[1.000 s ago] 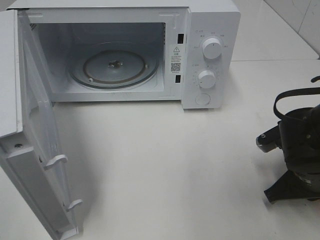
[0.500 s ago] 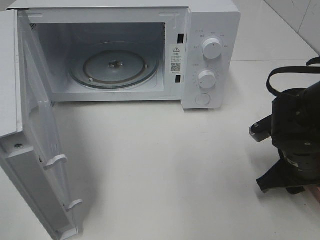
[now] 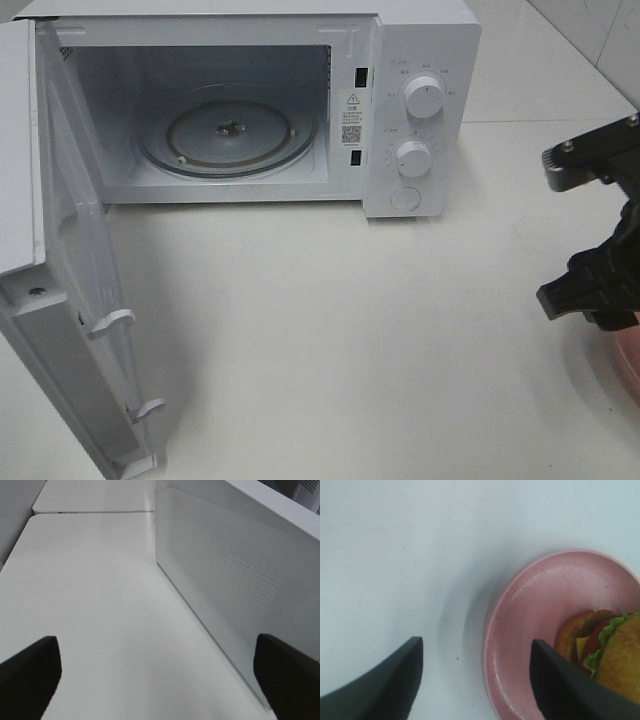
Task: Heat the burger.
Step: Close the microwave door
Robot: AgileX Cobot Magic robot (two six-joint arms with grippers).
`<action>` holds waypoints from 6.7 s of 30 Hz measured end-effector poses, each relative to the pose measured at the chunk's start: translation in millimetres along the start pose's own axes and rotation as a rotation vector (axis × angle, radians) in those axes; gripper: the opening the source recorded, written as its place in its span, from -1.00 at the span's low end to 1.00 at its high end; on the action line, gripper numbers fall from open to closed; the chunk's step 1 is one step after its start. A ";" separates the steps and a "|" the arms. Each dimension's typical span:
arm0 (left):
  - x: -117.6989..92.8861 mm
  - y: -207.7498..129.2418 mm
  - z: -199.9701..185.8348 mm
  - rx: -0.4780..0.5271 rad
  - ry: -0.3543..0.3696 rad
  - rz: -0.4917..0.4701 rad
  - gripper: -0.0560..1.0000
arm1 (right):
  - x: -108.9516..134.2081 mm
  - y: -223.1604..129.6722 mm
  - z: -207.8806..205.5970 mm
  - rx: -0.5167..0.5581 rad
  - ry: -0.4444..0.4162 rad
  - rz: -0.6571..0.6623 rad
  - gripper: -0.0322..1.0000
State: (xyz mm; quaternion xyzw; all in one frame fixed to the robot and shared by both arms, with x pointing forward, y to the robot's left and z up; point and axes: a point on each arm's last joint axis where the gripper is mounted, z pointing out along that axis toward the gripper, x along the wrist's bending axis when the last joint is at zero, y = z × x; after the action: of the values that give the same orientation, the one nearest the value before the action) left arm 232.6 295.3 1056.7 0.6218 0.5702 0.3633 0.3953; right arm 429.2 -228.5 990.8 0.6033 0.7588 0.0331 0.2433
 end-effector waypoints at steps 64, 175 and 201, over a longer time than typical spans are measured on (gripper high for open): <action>0.0 0.0 0.0 0.000 0.000 0.000 0.98 | -66.2 -180.5 -112.0 -0.647 0.157 0.331 0.53; 3.8 2.4 199.3 -0.230 -0.090 0.104 -0.89 | -66.4 -180.1 -112.4 -0.654 0.156 0.333 0.53; -33.8 -5.3 243.2 -0.242 -0.463 0.086 -0.89 | -66.4 -180.1 -112.4 -0.654 0.156 0.333 0.53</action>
State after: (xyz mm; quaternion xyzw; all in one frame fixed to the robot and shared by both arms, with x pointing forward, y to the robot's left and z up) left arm 447.0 243.1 948.9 0.6601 0.3901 0.2933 0.5711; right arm 231.5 -311.6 1049.6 0.6045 0.6161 0.3585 0.3557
